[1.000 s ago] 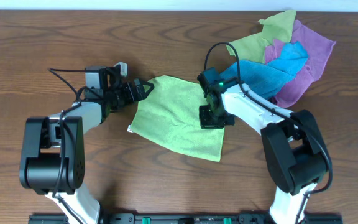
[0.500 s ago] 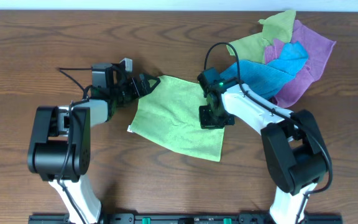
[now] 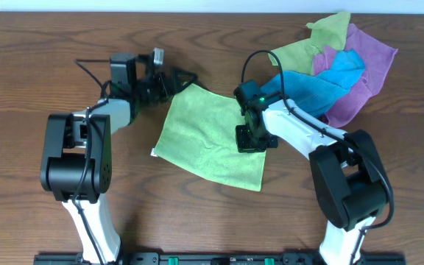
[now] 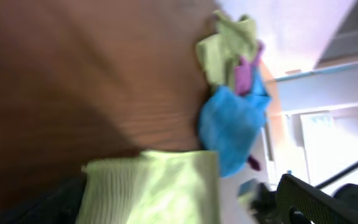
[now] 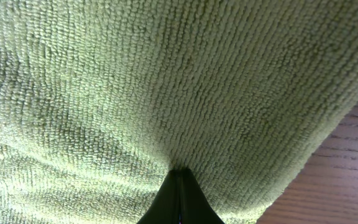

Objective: Fold the cloth

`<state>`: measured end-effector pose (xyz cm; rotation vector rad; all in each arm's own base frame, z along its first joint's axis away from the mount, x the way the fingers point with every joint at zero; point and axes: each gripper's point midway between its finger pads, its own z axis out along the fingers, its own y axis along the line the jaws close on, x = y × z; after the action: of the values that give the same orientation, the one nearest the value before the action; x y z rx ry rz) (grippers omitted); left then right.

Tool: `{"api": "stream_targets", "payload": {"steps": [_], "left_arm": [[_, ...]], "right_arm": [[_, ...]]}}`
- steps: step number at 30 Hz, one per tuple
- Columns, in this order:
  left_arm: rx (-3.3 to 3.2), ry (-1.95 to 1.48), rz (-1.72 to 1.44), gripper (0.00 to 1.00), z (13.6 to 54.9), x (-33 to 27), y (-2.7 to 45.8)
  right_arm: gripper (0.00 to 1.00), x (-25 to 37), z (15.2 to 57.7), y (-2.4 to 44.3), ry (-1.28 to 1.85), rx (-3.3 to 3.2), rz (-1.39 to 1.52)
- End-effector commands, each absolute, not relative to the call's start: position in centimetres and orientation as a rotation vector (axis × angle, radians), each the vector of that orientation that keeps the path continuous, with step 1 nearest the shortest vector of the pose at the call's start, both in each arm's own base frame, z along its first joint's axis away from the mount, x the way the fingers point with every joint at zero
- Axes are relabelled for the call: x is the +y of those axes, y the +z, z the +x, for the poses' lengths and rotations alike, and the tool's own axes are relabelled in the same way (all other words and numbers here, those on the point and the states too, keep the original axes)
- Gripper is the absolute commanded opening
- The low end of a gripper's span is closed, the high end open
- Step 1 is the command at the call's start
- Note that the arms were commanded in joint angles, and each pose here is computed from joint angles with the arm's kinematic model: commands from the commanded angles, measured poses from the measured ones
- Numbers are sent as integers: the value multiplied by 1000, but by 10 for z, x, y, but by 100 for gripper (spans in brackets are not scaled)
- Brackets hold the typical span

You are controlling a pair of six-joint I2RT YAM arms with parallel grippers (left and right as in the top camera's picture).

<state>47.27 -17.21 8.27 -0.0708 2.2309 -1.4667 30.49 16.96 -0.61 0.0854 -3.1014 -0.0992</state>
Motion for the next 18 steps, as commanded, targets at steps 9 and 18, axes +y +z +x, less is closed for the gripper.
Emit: {"api": "stream_targets", "payload": {"steps": [9, 18], "left_arm": [[2201, -1581, 30, 95, 468, -183, 102], [2310, -1473, 26, 93, 459, -177, 74]], "right_arm": [[1, 170, 276, -31, -118, -2980, 104], [1, 180, 296, 10, -197, -3076, 181]]}}
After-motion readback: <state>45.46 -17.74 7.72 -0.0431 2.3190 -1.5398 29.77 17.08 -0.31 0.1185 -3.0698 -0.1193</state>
